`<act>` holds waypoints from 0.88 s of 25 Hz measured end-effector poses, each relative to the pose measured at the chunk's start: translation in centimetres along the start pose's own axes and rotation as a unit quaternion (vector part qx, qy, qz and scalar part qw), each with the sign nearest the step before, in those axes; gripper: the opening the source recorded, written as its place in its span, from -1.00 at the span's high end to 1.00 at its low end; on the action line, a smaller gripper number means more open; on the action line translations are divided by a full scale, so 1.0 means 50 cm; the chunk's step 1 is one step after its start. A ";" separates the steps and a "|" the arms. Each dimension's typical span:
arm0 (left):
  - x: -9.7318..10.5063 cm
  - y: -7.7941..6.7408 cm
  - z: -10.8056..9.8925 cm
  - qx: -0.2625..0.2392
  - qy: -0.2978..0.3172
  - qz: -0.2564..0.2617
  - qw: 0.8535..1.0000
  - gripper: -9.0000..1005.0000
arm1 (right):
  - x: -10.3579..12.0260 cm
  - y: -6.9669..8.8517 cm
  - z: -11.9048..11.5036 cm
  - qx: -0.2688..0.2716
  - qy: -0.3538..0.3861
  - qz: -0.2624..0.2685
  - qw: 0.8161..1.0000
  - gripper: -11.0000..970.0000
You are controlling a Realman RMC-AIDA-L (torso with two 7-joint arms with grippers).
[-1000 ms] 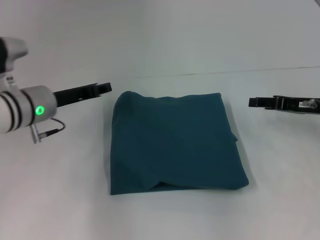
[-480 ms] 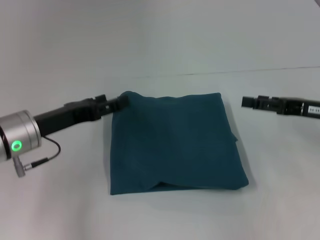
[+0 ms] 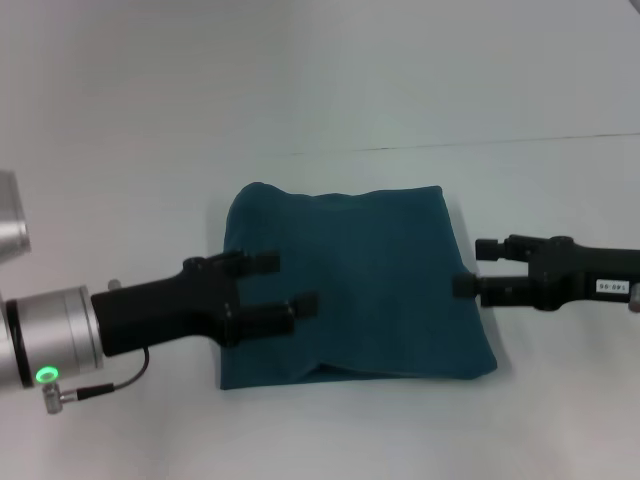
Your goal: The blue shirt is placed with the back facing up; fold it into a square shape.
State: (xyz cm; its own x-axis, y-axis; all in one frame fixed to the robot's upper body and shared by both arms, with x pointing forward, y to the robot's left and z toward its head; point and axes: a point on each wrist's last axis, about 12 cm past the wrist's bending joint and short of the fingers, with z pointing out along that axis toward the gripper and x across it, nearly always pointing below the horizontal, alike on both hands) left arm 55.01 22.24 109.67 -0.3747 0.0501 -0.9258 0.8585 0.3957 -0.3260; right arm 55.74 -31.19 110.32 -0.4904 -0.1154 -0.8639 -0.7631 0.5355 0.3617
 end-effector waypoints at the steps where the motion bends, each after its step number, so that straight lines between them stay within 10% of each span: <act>1: 0.005 -0.003 0.000 0.005 0.001 0.005 1.000 -0.77 | 0.000 0.002 0.003 0.000 0.008 -0.010 1.000 -0.94; 22: 0.022 -0.017 0.001 0.030 -0.001 0.011 0.999 -0.76 | -0.008 0.017 0.016 -0.012 0.040 -0.047 0.998 -0.94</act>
State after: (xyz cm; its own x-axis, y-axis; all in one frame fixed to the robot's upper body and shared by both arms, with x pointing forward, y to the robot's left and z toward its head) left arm 53.87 21.91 108.93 -0.3542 0.0562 -0.9335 0.8860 0.3395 -0.3158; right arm 55.64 -30.01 110.68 -0.4473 -0.2311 -0.8640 -0.8170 0.4986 0.2896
